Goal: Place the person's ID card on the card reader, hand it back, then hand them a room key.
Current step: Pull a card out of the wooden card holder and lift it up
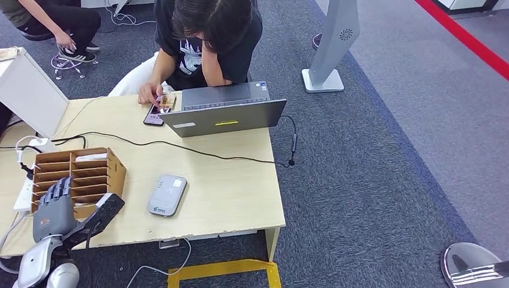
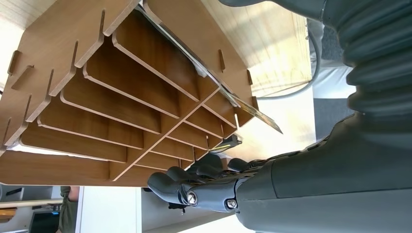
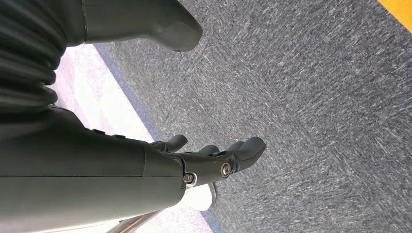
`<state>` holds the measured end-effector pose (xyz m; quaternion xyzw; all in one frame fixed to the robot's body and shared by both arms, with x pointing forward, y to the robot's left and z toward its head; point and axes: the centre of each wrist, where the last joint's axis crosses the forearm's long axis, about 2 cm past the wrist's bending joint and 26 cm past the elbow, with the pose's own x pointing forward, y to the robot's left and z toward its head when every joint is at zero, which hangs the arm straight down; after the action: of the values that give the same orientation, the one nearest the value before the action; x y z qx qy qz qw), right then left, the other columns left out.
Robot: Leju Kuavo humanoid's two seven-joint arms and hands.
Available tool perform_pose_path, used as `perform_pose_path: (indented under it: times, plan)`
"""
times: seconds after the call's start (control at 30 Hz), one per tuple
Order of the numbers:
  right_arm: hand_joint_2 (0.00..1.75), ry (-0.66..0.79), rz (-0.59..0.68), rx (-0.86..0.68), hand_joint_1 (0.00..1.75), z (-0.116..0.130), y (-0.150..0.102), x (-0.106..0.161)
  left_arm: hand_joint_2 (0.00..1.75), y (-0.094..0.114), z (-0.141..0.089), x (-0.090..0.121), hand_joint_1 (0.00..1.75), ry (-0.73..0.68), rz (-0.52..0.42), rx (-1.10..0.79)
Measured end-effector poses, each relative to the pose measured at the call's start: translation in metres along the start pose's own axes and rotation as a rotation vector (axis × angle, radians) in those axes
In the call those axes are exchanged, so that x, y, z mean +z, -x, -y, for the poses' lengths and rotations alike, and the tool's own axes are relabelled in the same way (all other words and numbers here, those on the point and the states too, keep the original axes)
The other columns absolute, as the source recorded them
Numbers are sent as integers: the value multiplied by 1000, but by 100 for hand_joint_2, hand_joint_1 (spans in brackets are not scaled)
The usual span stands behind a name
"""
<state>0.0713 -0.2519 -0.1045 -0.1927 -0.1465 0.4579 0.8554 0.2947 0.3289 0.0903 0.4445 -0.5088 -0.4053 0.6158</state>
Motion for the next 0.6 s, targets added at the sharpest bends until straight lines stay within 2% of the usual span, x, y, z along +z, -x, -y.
perform_pose_path:
  times: [0.47,0.53,0.57,0.6]
  plan:
    - [175,3,2,-1,0,2,-1,-1,175,-2,4,1,1,17,3,1]
    - [175,3,2,0,0,2,-1,-1,175,-2,5,1,19,19,2,1]
    - [175,4,2,0,0,2,-1,-1,175,-2,5,1,48,20,1,3]
    - [175,4,2,1,0,2,-1,-1,175,-2,5,1,83,21,-1,5]
